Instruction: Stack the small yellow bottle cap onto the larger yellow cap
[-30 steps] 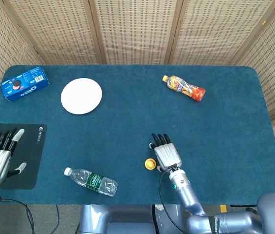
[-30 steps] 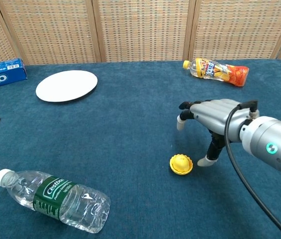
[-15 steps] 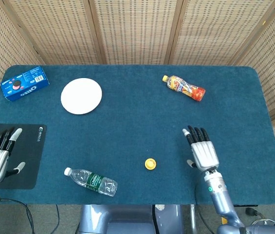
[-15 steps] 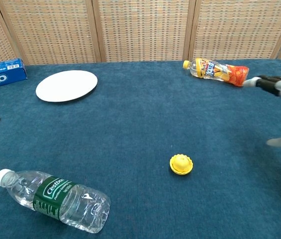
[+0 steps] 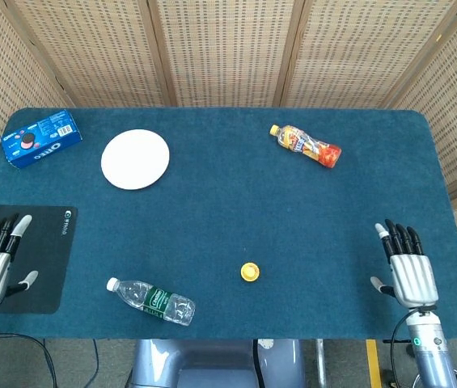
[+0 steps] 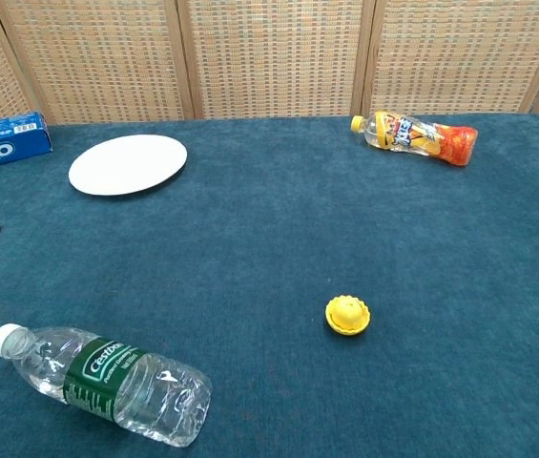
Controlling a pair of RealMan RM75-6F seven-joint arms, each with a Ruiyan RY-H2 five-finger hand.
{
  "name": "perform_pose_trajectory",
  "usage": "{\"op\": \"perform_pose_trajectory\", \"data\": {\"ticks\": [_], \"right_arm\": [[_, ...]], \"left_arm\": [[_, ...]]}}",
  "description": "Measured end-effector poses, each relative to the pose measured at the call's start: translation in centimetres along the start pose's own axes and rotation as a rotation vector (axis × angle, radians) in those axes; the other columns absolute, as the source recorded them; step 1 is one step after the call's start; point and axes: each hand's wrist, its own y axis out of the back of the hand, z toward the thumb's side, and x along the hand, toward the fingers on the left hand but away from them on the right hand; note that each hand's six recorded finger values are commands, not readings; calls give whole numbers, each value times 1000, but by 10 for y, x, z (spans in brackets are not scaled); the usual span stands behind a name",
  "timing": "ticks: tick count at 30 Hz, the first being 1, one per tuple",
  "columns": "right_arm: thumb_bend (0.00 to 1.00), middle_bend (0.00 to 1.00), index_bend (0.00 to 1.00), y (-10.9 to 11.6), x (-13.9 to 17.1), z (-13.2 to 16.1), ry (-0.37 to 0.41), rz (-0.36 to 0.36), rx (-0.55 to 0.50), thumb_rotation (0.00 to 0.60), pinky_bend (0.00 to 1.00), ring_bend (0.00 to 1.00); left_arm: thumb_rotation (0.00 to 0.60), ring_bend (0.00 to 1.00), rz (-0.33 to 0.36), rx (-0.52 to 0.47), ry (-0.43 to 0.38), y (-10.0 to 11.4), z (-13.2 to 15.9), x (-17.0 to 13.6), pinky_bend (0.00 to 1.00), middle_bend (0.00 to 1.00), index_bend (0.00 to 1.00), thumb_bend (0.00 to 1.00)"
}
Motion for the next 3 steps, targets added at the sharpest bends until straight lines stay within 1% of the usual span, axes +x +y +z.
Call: {"op": "perform_pose_trajectory", "data": {"ticks": [3], "right_arm": [[14, 0, 0, 1, 1, -8, -9, -6, -11, 600, 0, 0]], "left_arm": [[600, 0, 6, -3, 12, 1, -4, 2, 0, 0, 0, 212]]}}
